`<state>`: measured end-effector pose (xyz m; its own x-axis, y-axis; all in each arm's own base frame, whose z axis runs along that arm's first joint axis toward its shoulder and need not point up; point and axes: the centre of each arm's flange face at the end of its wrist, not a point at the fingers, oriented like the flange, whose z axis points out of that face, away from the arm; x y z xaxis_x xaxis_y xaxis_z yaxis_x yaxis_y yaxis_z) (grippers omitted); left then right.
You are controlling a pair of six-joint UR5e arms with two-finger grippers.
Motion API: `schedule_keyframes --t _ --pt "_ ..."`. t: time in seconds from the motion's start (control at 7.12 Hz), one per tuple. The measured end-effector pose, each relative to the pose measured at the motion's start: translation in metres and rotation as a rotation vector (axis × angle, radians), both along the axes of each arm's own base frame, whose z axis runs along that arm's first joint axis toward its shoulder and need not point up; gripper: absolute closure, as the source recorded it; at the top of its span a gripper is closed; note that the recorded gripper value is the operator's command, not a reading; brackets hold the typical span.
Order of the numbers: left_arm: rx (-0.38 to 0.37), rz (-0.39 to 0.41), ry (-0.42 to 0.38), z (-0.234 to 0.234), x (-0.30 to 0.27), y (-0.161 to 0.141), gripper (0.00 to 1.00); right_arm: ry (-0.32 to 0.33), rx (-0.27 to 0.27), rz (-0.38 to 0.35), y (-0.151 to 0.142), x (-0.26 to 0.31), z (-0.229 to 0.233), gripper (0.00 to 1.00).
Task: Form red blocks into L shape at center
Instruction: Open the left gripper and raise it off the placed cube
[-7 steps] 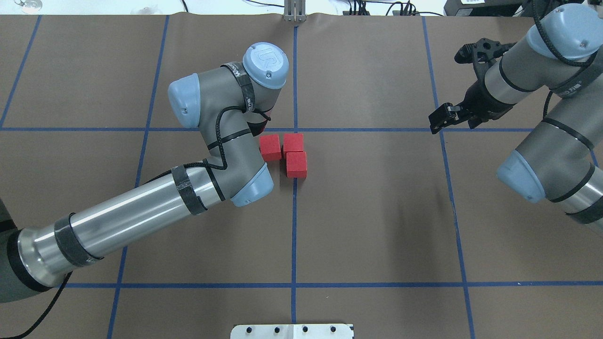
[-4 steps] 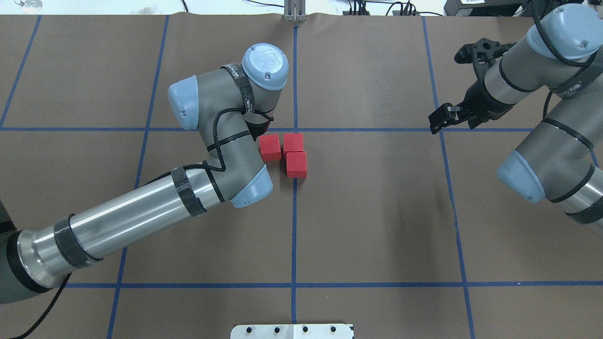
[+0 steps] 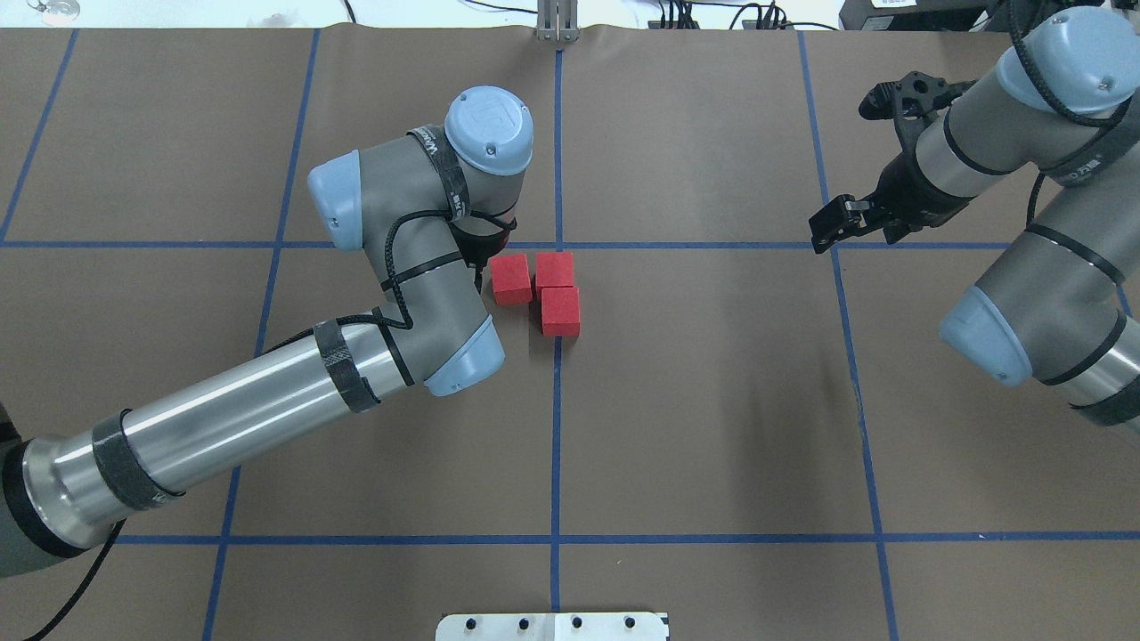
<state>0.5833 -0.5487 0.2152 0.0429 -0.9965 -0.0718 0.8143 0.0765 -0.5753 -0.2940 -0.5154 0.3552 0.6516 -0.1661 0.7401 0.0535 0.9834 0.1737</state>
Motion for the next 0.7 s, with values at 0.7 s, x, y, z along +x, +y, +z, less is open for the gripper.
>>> schedule_keyframes --t 0.7 --pt "0.028 0.014 0.069 -0.0045 -0.0030 0.0067 1.00 -0.003 0.001 0.002 0.0011 0.0007 -0.0016 0.01"
